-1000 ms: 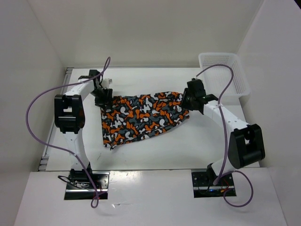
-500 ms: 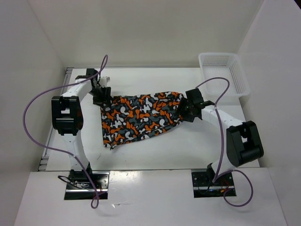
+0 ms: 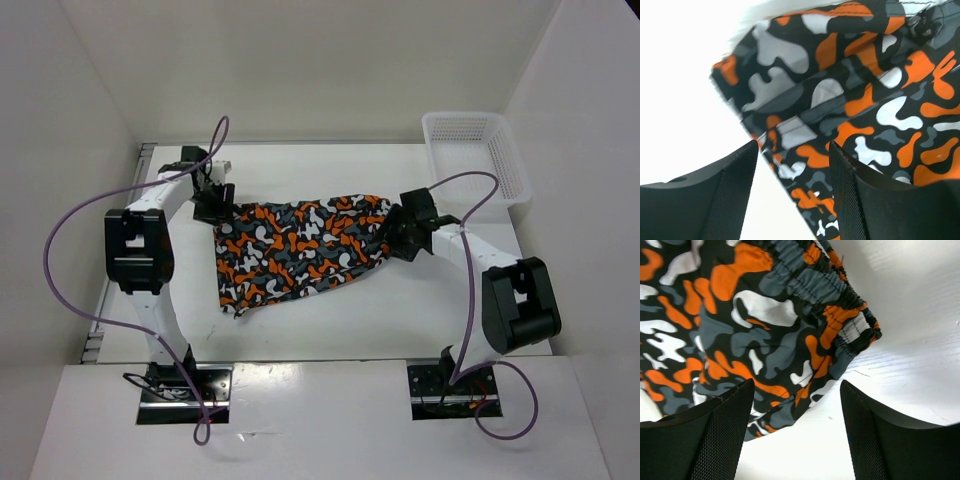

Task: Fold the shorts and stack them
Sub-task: Fold the shorts

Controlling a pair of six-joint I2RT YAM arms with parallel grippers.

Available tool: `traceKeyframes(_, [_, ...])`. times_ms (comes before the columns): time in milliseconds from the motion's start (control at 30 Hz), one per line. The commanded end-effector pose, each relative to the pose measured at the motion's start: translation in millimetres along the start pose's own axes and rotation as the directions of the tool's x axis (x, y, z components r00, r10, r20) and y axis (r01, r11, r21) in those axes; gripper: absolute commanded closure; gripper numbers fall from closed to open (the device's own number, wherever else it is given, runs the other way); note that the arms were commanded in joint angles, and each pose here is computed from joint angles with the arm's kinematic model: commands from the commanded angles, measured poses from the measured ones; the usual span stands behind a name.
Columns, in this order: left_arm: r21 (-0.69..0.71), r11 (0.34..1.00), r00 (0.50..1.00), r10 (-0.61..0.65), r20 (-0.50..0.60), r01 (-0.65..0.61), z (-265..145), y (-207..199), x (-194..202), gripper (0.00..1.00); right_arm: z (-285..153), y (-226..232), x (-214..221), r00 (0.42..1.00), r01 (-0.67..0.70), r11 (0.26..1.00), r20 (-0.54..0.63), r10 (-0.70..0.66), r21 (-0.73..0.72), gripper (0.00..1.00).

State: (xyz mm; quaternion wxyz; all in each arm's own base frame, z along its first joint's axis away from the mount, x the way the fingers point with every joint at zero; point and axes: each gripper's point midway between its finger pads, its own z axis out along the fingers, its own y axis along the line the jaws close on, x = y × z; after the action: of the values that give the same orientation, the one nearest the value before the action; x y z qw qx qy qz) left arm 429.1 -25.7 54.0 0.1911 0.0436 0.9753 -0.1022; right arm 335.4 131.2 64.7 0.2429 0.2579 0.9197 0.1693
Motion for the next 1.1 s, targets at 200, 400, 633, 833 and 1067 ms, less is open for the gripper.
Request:
traceKeyframes(200, [-0.093,0.996,1.000,0.016,0.027,-0.014,2.9,15.0,0.1,0.34,4.8,-4.0,-4.8,0.997,-0.074,0.997,0.003,0.074,-0.039,0.25])
traceKeyframes(400, [-0.033,0.999,1.000,0.010,0.001,-0.010,28.2,10.1,3.5,0.36,2.6,-7.2,-15.8,0.991,-0.135,0.988,0.005,0.136,-0.079,0.24])
traceKeyframes(633, [-0.042,0.999,1.000,0.010,0.002,-0.010,31.5,12.7,-0.1,0.73,31.1,-21.9,-5.1,0.990,-0.132,0.991,-0.056,0.130,-0.029,0.24])
traceKeyframes(833, [-0.035,0.999,0.999,0.021,0.050,-0.019,16.0,8.2,-13.3,0.85,52.1,-21.0,-9.4,0.987,-0.153,0.988,-0.056,0.152,-0.021,0.27])
traceKeyframes(1067, [-0.065,0.996,0.985,0.064,0.159,-0.055,-24.9,-3.8,-42.8,0.97,66.2,-16.2,-14.6,0.987,-0.153,0.988,-0.061,0.151,-0.029,0.62])
